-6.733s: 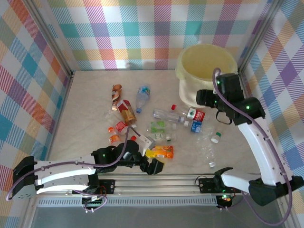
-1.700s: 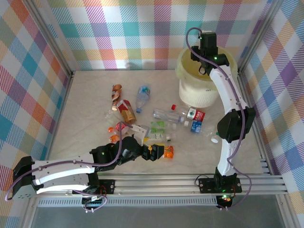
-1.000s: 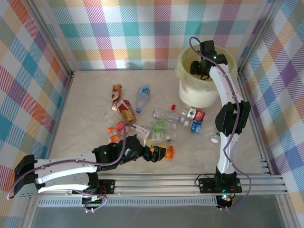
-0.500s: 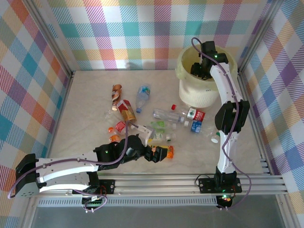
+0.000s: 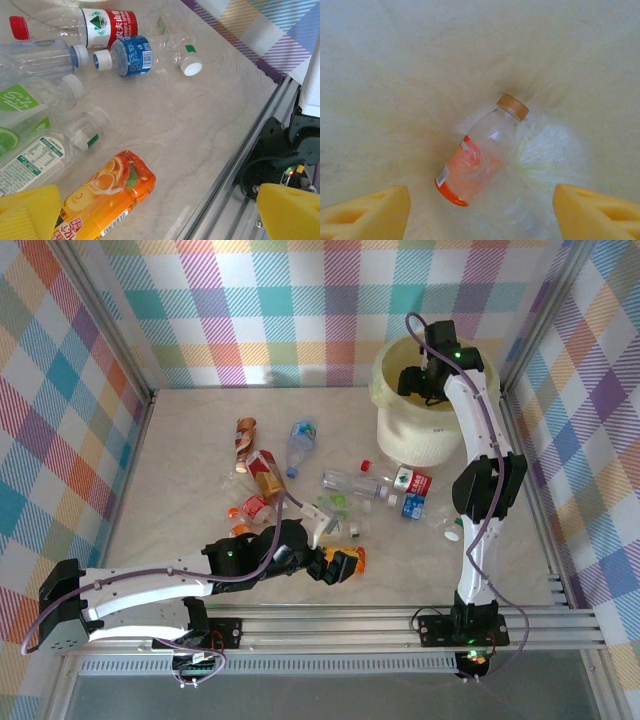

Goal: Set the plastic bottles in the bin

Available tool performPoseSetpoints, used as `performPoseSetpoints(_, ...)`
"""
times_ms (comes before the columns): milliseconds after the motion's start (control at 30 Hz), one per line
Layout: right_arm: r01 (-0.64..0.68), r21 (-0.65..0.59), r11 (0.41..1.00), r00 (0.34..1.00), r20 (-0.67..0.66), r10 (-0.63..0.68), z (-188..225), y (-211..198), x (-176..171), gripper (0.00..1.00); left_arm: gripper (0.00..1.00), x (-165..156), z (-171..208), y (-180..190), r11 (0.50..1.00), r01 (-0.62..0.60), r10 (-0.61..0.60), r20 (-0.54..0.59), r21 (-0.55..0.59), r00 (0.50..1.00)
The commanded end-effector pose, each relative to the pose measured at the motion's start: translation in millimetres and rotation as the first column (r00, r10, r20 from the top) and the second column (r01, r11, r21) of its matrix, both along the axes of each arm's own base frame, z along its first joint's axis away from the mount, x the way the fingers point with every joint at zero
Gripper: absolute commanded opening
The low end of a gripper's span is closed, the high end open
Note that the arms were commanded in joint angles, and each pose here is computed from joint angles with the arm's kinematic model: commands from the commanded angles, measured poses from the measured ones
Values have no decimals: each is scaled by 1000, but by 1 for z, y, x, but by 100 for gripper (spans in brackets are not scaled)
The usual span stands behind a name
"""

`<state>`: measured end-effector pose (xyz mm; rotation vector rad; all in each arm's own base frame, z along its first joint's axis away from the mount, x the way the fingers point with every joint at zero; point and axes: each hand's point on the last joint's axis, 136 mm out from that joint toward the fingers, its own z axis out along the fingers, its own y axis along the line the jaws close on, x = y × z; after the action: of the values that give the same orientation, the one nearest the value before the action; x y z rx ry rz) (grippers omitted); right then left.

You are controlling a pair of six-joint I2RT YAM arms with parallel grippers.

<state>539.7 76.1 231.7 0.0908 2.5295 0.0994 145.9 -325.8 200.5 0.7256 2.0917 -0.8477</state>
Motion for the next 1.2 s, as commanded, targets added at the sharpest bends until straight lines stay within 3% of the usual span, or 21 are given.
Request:
performPoseSetpoints(0, -4, 29, 1000, 998, 67, 2, 41, -1, -11, 77, 100, -4, 6, 0, 999, 37, -37, 23, 25, 999)
performPoseSetpoints(267, -16, 48, 999, 994, 110, 11, 70, -1, -26, 83, 100, -7, 3, 2, 997, 61, -62, 29, 47, 998)
performPoseSetpoints(667, -55, 78, 995, 969, 243, 34, 124, 3, -66, 84, 100, -10, 6, 11, 995, 73, -77, 59, 60, 995)
performPoseSetpoints(867, -125, 68, 990, 939, 332, 95, 144, 19, -104, 84, 100, -15, 5, 16, 988, 109, -116, 64, 105, 991)
performPoseSetpoints(1167, -255, 35, 966, 906, 358, 226, 134, 55, -184, 83, 100, -18, -14, 35, 942, 142, -162, 41, 303, 986)
